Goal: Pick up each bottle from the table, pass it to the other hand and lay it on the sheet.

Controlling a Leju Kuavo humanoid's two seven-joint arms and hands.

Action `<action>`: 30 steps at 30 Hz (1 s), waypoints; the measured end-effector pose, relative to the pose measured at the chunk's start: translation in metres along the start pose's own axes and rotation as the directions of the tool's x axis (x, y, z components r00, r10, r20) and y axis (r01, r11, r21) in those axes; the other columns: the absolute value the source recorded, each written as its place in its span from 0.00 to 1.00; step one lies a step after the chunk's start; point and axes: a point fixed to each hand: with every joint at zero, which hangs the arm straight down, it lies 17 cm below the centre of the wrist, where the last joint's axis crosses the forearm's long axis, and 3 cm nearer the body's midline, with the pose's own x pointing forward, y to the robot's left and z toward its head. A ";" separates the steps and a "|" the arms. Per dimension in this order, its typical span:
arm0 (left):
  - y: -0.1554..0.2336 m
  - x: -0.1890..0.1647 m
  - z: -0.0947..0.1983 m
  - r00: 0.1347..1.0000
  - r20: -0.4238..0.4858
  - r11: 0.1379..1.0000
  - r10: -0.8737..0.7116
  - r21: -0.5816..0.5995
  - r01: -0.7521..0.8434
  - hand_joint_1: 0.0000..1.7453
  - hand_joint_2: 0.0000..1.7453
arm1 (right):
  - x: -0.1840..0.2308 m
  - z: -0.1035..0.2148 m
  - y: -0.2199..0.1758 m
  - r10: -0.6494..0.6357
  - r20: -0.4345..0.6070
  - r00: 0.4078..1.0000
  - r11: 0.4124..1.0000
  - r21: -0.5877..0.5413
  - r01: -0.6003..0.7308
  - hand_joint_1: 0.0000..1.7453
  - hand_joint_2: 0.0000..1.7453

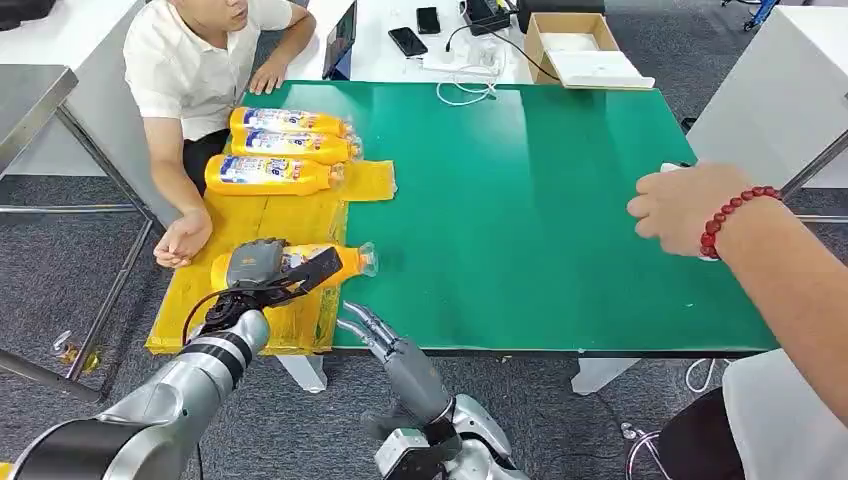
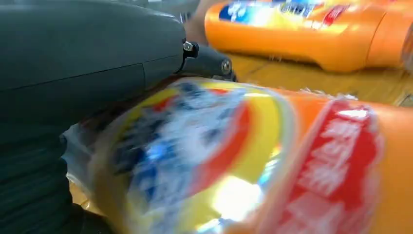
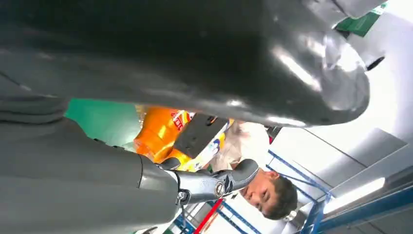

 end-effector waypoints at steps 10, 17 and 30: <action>-0.005 0.001 0.000 1.000 0.005 0.999 0.021 -0.033 -0.021 0.00 1.00 | -0.006 0.001 0.002 -0.003 -0.016 1.000 1.000 0.002 0.003 0.00 0.00; -0.005 0.001 0.000 1.000 0.005 0.999 0.021 -0.034 -0.021 0.00 1.00 | -0.007 0.002 0.003 -0.004 -0.021 1.000 1.000 0.003 0.004 0.00 0.00; -0.025 0.045 0.010 0.923 0.106 0.910 0.369 -0.242 -0.336 0.00 1.00 | -0.013 -0.001 -0.006 0.002 -0.033 0.999 0.999 -0.034 -0.003 0.00 0.00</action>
